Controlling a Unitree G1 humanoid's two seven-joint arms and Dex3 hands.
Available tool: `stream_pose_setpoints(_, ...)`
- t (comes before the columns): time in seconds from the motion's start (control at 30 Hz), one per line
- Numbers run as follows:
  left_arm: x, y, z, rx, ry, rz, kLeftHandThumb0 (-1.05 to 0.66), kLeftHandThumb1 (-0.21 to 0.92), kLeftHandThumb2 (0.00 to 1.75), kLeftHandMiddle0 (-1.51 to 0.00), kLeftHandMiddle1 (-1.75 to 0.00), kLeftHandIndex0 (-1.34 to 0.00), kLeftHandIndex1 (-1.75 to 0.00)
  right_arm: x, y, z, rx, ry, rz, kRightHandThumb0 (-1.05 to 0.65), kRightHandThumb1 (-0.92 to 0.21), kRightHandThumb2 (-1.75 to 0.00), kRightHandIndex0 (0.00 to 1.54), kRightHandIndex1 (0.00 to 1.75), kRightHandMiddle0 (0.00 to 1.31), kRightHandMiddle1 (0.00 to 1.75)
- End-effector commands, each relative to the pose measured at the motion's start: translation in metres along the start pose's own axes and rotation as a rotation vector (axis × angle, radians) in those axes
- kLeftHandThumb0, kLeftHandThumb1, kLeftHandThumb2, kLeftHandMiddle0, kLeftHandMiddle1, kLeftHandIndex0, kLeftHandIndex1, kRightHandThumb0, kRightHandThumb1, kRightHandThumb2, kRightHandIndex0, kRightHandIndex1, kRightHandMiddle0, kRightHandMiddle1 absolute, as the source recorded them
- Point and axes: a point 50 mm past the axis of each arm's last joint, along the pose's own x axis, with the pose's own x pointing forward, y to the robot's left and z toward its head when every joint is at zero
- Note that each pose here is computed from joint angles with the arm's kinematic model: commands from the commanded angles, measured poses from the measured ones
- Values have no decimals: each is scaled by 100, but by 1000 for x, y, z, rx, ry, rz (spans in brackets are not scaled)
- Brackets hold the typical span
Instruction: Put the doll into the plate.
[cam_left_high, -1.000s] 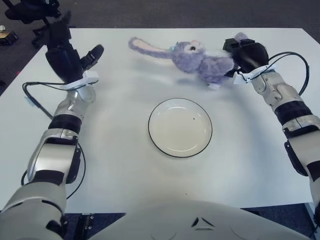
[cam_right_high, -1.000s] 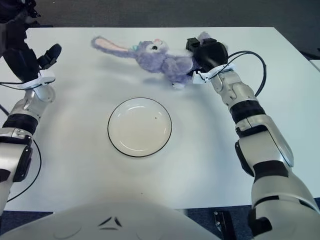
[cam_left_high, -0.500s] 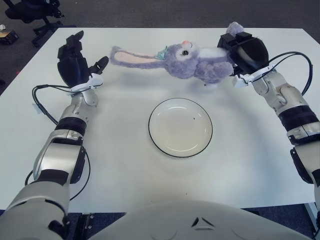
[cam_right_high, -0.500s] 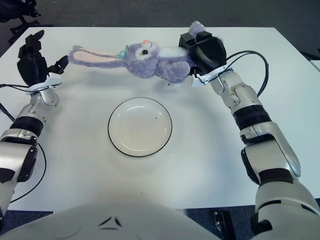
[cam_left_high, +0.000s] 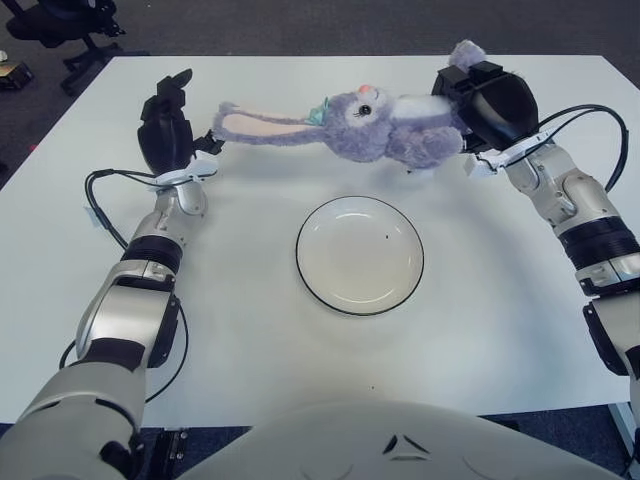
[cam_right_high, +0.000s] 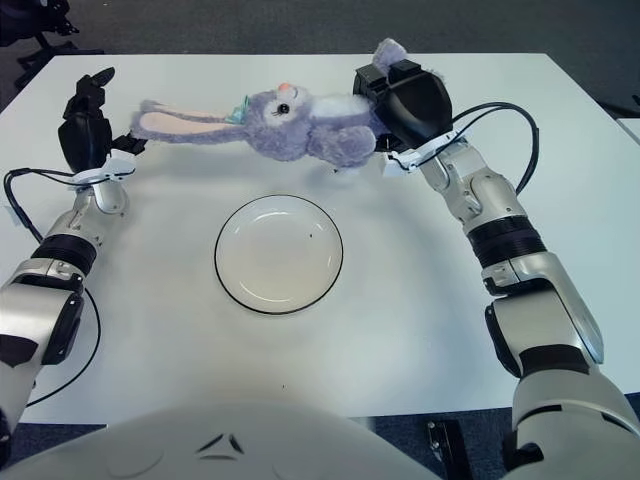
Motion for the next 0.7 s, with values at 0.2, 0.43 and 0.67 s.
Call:
stream_pose_setpoints(0.2, 6, -1, 7, -86, 12, -40, -44, 92, 45, -45, -15, -19, -66, 1, -10, -7, 44, -33, -101, 0, -37, -124, 59, 167, 37, 175)
stream_pose_setpoints(0.43, 7, -2, 8, -70, -3, -54, -43, 92, 43, -48, -14, -20, -66, -2, -8, -9, 47, -63, -129, 0, -38, -124, 58, 169, 36, 175)
stream_pose_setpoints(0.67, 9, -7, 15, -80, -22, -85, -43, 92, 43, -48, -13, -21, -66, -5, -8, -9, 48, -107, -194, 0, -38, -124, 57, 169, 36, 175)
